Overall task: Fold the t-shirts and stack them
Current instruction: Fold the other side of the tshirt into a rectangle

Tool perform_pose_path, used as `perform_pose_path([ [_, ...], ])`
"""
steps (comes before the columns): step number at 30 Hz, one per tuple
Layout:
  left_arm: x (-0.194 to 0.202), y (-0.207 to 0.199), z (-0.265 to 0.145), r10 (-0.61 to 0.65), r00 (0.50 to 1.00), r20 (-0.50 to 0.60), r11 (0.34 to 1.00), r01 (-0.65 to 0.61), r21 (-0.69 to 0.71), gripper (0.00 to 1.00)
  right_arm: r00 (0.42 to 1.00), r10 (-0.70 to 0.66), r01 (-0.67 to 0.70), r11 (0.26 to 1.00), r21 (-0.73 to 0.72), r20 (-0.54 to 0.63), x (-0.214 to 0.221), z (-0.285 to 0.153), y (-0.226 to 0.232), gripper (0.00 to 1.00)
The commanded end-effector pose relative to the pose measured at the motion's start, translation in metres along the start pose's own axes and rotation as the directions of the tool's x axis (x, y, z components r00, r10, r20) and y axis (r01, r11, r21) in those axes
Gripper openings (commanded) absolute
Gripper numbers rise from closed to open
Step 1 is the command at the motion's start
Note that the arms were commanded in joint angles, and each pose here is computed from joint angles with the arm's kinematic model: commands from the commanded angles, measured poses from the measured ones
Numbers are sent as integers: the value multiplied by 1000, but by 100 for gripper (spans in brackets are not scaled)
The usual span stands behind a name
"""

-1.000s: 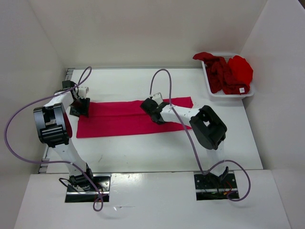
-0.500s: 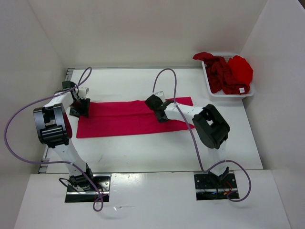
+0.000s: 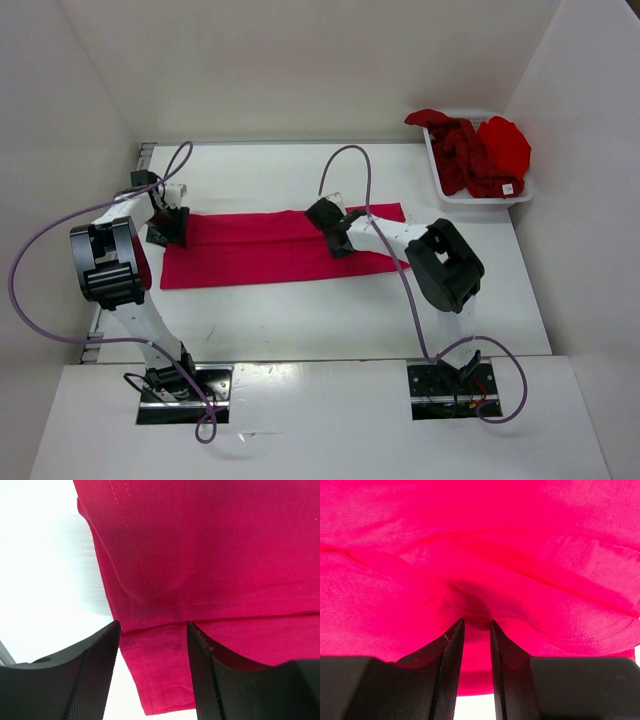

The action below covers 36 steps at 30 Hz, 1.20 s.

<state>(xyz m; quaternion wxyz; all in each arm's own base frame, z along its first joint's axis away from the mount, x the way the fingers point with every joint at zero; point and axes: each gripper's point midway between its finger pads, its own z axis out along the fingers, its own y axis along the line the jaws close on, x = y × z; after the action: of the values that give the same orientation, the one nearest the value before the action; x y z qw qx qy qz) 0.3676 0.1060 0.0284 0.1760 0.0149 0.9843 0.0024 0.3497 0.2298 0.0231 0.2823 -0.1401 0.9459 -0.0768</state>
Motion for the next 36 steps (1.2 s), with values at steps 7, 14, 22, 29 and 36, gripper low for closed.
perform_pose_path([
  [7, -3, 2, -12, -5, 1000, 28, 1000, 5, -12, 63, 998, 66, -67, 996, 64, 22, -5, 2, -28, 33],
  [14, -3, 2, -12, -5, 1000, 28, 1000, 5, -12, 63, 998, 66, -67, 995, 69, 20, -8, 5, -31, 26],
  [22, -3, 2, -12, -5, 1000, 28, 1000, 5, -12, 63, 996, 82, -83, 995, 55, 31, -12, -6, -32, 20],
  [29, -3, 2, -12, -5, 1000, 28, 1000, 5, -12, 63, 996, 81, -84, 994, 74, 38, -14, -9, -37, 9],
  [36, -3, 2, -12, -5, 1000, 28, 1000, 5, -12, 63, 993, 106, -107, 994, 20, 54, -26, -22, -31, 0],
])
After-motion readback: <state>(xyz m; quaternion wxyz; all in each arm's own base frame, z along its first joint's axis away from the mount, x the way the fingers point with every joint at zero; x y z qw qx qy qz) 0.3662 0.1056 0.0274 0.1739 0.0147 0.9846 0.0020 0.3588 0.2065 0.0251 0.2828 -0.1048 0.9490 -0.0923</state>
